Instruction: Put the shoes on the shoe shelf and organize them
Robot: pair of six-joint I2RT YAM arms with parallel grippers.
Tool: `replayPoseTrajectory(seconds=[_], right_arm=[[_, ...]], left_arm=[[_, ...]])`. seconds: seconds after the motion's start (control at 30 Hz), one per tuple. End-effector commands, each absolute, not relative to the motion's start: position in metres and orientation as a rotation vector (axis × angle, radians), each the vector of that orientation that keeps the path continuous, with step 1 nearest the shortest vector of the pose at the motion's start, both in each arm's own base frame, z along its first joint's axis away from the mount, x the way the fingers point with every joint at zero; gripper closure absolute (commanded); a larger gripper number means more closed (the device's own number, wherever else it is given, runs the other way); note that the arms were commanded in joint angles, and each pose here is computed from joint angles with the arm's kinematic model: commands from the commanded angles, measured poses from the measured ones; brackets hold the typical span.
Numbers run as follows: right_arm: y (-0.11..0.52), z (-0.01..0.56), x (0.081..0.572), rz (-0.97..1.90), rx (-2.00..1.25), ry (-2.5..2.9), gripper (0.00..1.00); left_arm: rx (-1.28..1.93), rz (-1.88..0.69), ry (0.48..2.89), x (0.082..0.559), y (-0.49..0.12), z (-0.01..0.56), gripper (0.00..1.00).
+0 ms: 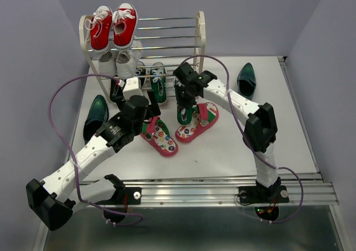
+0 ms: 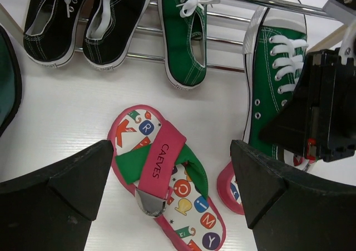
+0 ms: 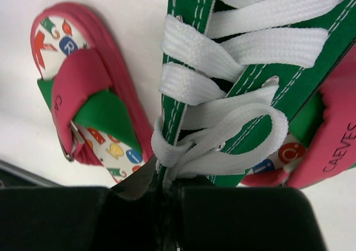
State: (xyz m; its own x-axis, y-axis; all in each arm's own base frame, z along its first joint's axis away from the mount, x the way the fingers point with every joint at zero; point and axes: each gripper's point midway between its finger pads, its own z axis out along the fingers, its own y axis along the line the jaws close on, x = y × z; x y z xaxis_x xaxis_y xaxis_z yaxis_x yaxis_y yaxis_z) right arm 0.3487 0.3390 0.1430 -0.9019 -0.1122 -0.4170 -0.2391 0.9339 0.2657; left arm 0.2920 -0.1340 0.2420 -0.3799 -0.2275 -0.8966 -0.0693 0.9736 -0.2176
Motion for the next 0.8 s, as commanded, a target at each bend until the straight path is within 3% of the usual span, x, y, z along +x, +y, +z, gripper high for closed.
replayPoseTrajectory(seconds=[0.0,0.37,0.77], right_arm=[[0.351,0.184,0.389,0.439,-0.224,2.491,0.99],[0.360,0.199,0.427,0.378,-0.215,2.360,0.99],[0.368,0.222,0.419,0.469,-0.300,2.317,0.99]], left_arm=[[-0.251,-0.150,1.927,0.290,-0.124,0.248,0.01],[-0.261,-0.135,1.923,0.288,-0.119,0.246,0.01],[-0.246,-0.133,1.920,0.292,-0.122,0.246,0.01]])
